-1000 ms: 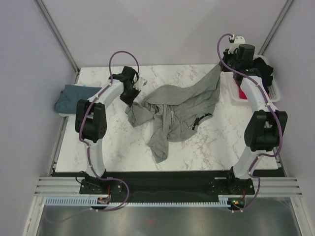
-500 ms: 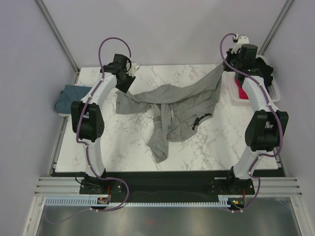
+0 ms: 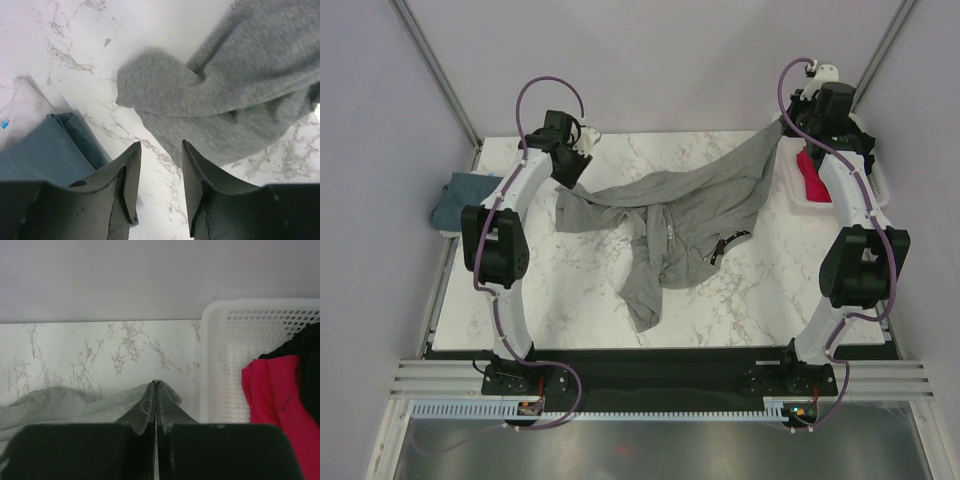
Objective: Fold and stack the t-shirts
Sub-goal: Flatten the tshirt out
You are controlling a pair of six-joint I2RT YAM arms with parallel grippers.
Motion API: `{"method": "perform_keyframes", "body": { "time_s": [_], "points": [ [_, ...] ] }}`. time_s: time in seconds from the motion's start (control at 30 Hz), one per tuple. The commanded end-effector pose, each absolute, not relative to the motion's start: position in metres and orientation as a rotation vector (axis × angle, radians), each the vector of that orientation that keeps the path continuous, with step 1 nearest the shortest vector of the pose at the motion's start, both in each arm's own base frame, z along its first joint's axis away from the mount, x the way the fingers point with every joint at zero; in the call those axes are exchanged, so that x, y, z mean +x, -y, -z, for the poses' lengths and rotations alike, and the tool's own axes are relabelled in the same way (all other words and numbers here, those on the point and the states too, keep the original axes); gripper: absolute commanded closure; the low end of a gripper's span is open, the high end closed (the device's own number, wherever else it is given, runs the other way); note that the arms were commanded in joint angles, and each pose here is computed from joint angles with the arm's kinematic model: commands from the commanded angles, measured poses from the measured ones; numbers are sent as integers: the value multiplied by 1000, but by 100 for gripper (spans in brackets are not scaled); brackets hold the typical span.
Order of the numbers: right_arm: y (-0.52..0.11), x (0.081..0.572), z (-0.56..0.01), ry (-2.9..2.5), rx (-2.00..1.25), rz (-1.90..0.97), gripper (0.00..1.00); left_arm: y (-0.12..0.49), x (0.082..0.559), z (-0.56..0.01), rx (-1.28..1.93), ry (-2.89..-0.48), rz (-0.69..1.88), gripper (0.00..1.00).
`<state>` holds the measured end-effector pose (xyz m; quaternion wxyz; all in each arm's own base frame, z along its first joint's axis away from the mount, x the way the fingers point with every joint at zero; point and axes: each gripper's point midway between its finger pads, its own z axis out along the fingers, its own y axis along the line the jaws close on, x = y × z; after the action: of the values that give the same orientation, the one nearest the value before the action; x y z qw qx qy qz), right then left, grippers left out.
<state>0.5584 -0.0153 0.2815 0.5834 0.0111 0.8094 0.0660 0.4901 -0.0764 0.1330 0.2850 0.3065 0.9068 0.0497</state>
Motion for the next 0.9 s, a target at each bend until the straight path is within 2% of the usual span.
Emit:
{"method": "perform_keyframes", "body": {
  "time_s": [0.0, 0.2, 0.4, 0.87],
  "points": [
    [14, 554, -306, -1831, 27, -169, 100, 56, 524, -145, 789, -2345, -97, 54],
    [12, 547, -302, -1848, 21, -172, 100, 56, 528, -128, 649, -2432, 166, 53],
    [11, 544, -298, -1861, 13, -166, 100, 49, 526, -105, 557, -2490, 308, 53],
    [13, 537, -295, -1878, -11, -129, 100, 8, 552, -88, 449, -2486, 299, 53]
  ]
}}
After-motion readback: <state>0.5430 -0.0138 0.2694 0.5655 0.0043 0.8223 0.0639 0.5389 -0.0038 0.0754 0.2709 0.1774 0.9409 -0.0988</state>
